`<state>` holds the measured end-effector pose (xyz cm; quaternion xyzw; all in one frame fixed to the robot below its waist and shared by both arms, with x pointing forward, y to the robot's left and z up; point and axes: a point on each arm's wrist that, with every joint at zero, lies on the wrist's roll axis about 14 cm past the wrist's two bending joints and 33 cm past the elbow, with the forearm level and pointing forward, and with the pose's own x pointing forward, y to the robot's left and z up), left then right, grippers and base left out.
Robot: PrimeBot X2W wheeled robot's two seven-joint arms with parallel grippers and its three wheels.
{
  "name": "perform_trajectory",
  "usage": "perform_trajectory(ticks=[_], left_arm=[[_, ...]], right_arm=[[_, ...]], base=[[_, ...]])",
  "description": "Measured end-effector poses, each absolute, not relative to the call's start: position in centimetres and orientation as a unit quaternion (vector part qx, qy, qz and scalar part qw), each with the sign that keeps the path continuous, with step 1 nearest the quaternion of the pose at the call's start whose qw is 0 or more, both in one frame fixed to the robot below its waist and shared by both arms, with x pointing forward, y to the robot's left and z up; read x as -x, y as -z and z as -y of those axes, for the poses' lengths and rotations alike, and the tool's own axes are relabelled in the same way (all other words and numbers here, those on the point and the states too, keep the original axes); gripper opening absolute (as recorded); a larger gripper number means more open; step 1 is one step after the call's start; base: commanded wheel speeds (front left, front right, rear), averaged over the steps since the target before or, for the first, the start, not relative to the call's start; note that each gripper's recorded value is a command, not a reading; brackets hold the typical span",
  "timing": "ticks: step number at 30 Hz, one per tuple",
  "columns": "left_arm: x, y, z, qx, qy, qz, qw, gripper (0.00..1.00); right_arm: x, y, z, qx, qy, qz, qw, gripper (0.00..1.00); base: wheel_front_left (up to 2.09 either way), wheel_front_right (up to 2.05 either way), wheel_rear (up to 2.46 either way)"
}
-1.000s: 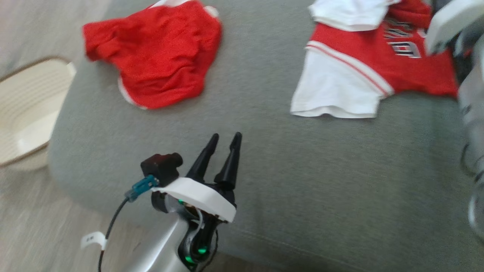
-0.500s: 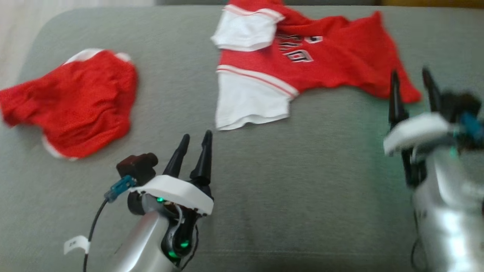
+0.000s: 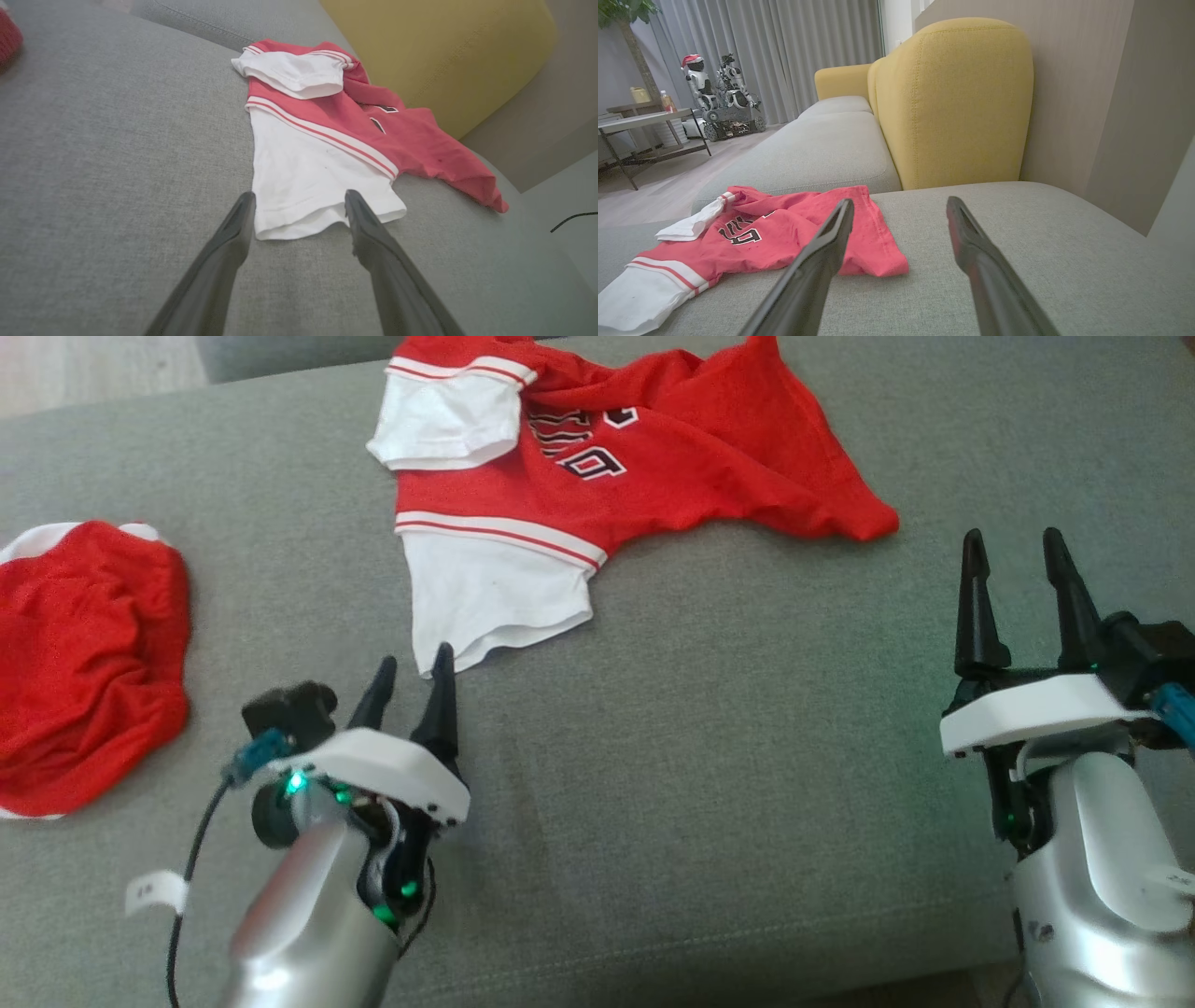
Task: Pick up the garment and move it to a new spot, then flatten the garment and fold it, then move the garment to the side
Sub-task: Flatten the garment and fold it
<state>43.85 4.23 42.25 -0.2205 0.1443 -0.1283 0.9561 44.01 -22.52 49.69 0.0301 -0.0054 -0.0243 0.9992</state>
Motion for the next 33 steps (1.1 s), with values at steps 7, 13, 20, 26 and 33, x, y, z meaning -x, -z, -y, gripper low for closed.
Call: perform_trajectory(ticks=[7, 13, 20, 26, 33], left_arm=[[-45.0, -39.5, -4.1, 0.172, 0.126, -0.187, 0.959, 1.0], [-45.5, -38.1, -3.7, 0.141, 0.136, -0.211, 0.958, 1.0], [-46.2, -37.6, -3.6, 0.132, 0.146, -0.218, 0.956, 1.0], [-46.4, -37.7, -4.3, 0.163, 0.142, -0.218, 0.952, 0.0], [-49.4, -43.7, -7.1, 0.228, 0.108, -0.112, 0.961, 0.0]], right_arm=[[-43.1, -48.8, 23.1, -0.032, 0.036, -0.009, 0.999, 1.0], [-42.9, -48.5, 23.5, -0.032, 0.041, -0.012, 0.999, 1.0], [-43.0, -48.2, 23.6, -0.04, 0.044, -0.015, 0.998, 1.0], [-43.8, -47.3, 23.5, -0.042, 0.045, -0.031, 0.998, 1.0], [-46.7, -45.8, 23.7, -0.073, 0.057, -0.072, 0.993, 1.0]], base=[[0.0, 0.0, 0.0], [0.0, 0.0, 0.0], [0.0, 0.0, 0.0], [0.0, 0.0, 0.0], [0.0, 0.0, 0.0]])
